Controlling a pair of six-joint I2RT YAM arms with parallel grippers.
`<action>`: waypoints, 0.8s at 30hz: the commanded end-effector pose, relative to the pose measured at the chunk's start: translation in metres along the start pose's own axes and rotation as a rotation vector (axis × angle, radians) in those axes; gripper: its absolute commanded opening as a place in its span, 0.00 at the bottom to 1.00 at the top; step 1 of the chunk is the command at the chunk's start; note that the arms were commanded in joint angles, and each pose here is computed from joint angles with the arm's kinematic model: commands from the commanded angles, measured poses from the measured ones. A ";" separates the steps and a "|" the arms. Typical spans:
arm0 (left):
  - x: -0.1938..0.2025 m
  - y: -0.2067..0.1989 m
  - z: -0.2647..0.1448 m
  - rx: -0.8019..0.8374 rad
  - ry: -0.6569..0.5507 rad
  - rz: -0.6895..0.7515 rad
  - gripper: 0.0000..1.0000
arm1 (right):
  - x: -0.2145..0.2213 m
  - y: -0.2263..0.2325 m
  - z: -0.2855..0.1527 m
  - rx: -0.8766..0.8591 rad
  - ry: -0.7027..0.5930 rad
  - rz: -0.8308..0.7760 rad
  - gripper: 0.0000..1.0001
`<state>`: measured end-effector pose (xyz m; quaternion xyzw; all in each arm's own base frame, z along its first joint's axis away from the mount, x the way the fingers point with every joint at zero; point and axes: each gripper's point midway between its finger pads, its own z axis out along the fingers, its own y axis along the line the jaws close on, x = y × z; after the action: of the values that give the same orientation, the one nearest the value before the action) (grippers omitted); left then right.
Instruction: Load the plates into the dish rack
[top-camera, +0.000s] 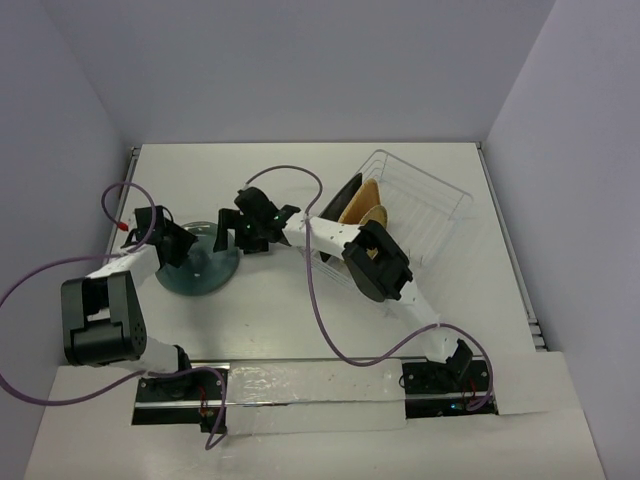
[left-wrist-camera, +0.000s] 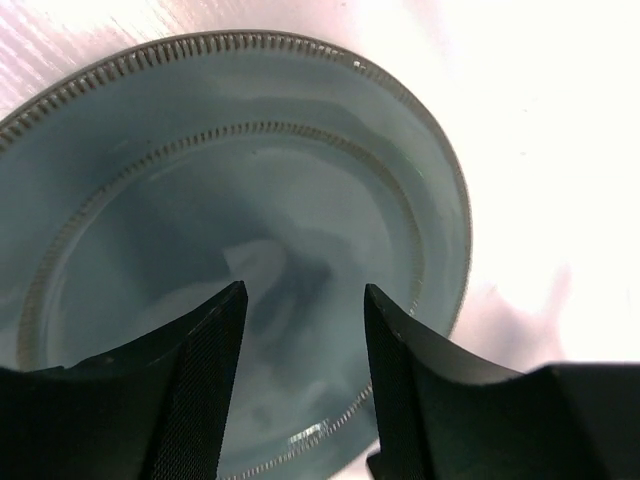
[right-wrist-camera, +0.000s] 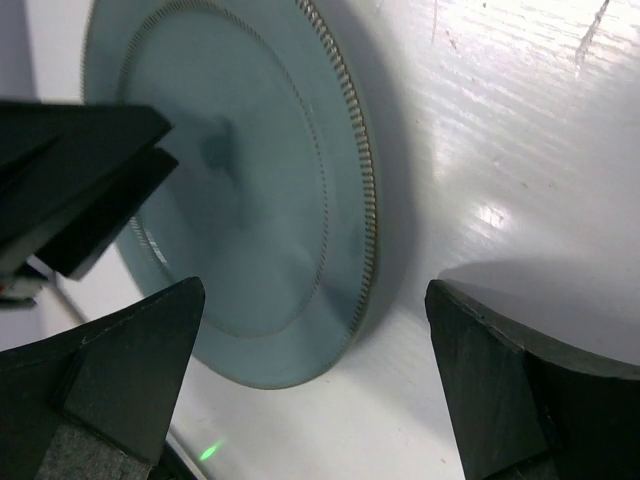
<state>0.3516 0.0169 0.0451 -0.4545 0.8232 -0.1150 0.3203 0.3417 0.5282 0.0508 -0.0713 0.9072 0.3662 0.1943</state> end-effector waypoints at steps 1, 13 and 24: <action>-0.022 -0.007 -0.019 0.002 -0.075 0.012 0.62 | 0.019 -0.009 0.011 -0.011 0.089 0.083 0.99; 0.005 0.041 0.026 -0.140 0.044 -0.033 0.63 | 0.033 -0.037 0.023 0.030 0.139 0.169 0.99; 0.018 0.047 0.037 -0.153 0.094 -0.039 0.63 | 0.040 -0.027 0.045 -0.033 0.192 0.233 0.87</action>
<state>0.3752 0.0367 0.0321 -0.4752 0.8078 -0.1131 0.3299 0.3404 0.5530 0.0528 -0.0248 0.8868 0.4484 0.1093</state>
